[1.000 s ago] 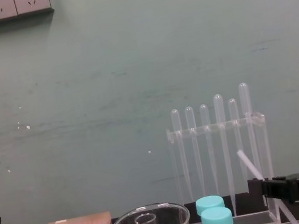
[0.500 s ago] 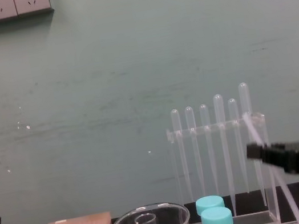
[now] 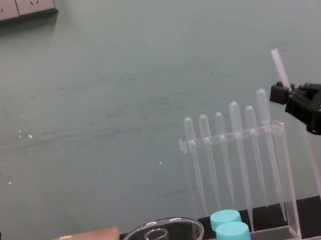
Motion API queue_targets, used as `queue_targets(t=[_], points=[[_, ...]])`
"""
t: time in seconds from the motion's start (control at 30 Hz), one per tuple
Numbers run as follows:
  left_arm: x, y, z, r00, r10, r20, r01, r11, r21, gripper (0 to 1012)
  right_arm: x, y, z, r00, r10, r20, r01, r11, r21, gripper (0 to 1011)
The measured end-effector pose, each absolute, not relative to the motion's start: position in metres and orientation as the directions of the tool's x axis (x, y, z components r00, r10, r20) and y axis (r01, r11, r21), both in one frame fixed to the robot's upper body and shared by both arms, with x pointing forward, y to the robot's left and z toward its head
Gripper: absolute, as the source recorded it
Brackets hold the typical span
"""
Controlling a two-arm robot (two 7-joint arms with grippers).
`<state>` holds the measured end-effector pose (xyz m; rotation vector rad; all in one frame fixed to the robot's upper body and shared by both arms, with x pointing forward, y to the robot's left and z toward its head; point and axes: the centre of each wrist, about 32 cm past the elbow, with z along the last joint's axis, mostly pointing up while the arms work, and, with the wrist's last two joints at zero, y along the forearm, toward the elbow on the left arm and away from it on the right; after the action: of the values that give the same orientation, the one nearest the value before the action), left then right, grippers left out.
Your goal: Pick up the stirring rod with one hand, then place it down.
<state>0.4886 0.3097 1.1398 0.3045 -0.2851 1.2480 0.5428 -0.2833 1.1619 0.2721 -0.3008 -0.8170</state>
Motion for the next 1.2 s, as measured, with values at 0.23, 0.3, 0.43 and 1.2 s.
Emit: queue_targets(t=[0.23, 0.3, 0.43, 1.2], points=[[0.489, 0.310, 1.140, 0.292, 0.880, 0.374, -0.955, 0.287, 0.070, 1000, 0.539, -0.293, 1.149, 0.640, -0.746, 0.186, 0.652, 0.655, 0.383, 70], [0.489, 0.310, 1.140, 0.292, 0.880, 0.374, -0.955, 0.287, 0.070, 1000, 0.537, -0.296, 1.143, 0.642, -0.747, 0.175, 0.657, 0.653, 0.376, 70], [0.489, 0.310, 1.140, 0.292, 0.880, 0.374, -0.955, 0.287, 0.070, 1000, 0.534, -0.301, 1.138, 0.642, -0.752, 0.151, 0.671, 0.646, 0.363, 70], [0.489, 0.310, 1.140, 0.292, 0.880, 0.374, -0.955, 0.287, 0.070, 1000, 0.535, -0.300, 1.139, 0.644, -0.749, 0.156, 0.667, 0.650, 0.365, 70]])
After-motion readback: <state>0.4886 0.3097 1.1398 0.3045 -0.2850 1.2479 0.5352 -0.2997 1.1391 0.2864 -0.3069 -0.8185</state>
